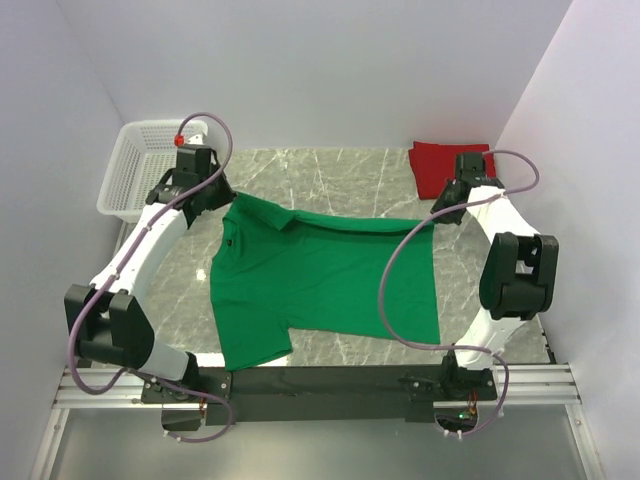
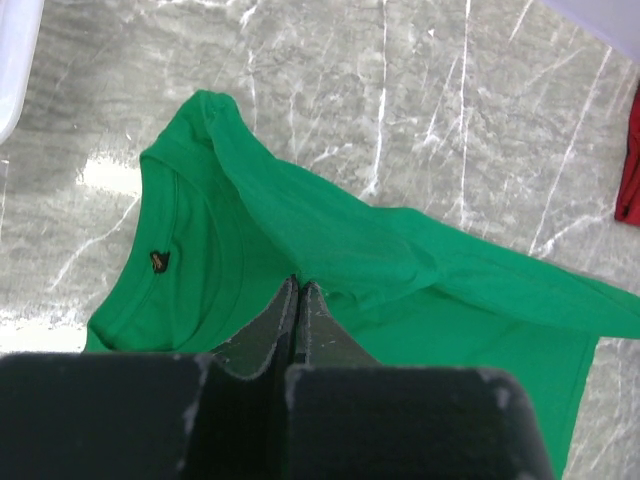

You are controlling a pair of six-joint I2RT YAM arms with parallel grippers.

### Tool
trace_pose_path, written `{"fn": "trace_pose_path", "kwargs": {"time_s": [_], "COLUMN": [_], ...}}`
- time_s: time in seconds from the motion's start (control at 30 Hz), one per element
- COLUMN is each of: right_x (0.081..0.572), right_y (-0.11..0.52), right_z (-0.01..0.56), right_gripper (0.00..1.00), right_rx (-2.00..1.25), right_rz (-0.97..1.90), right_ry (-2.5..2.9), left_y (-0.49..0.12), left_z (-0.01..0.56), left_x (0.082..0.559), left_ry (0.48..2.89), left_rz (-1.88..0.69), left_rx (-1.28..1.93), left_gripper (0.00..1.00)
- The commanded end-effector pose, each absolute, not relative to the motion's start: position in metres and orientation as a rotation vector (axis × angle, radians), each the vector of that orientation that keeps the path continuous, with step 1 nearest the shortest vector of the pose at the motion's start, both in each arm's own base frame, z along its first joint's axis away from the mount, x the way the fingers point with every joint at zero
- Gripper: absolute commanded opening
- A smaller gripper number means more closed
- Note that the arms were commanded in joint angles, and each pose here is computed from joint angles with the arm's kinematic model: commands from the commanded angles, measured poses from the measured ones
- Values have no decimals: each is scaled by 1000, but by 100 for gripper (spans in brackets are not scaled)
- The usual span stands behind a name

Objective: Fold and stack the t-shirts
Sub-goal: Fold the tshirt

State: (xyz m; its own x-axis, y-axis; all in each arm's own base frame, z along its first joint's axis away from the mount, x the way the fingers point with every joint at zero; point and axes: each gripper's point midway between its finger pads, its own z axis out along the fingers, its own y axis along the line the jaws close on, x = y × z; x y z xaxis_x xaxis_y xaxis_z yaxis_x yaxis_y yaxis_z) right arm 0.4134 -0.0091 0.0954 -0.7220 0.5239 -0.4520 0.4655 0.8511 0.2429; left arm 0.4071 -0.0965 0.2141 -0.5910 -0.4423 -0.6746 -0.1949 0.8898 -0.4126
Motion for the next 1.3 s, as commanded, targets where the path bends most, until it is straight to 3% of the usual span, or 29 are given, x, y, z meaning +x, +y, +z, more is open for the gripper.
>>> {"fn": "trace_pose_path", "kwargs": {"time_s": [0.0,0.67,0.77,0.87,0.9,0.97,1.0,1.2,1.27], "right_x": [407,367,365,364,363,365,367,389,399], "right_y": [-11,-1,-1,1,1,-1,-6,-18,-23], "right_z": [104,39,38,44,45,59,69,91,94], "right_gripper": [0,0,7,26,36,42,45,49,49], "right_rx": [756,813,815,820,827,826,826,808,797], "right_rz": [149,129,127,136,135,145,122,146,155], "right_ry": [2462,2571,2576,2570,2560,2511,2471,2367,2351], "left_y": [-97,-94,-94,-90,-87,-84,-80,-71,-71], "left_z": [229,146,140,141,138,152,152,171,168], "left_x": [397,361,358,356,353,352,351,356,365], "left_ry": [2175,2311,2319,2301,2293,2230,2216,2146,2151], "left_rz": [-415,-399,-398,-386,-370,-379,-360,-317,-297], "left_rx": [-450,-527,-535,-545,-551,-554,-560,-539,-514], "left_gripper": [1,1,1,10,21,34,47,80,82]}}
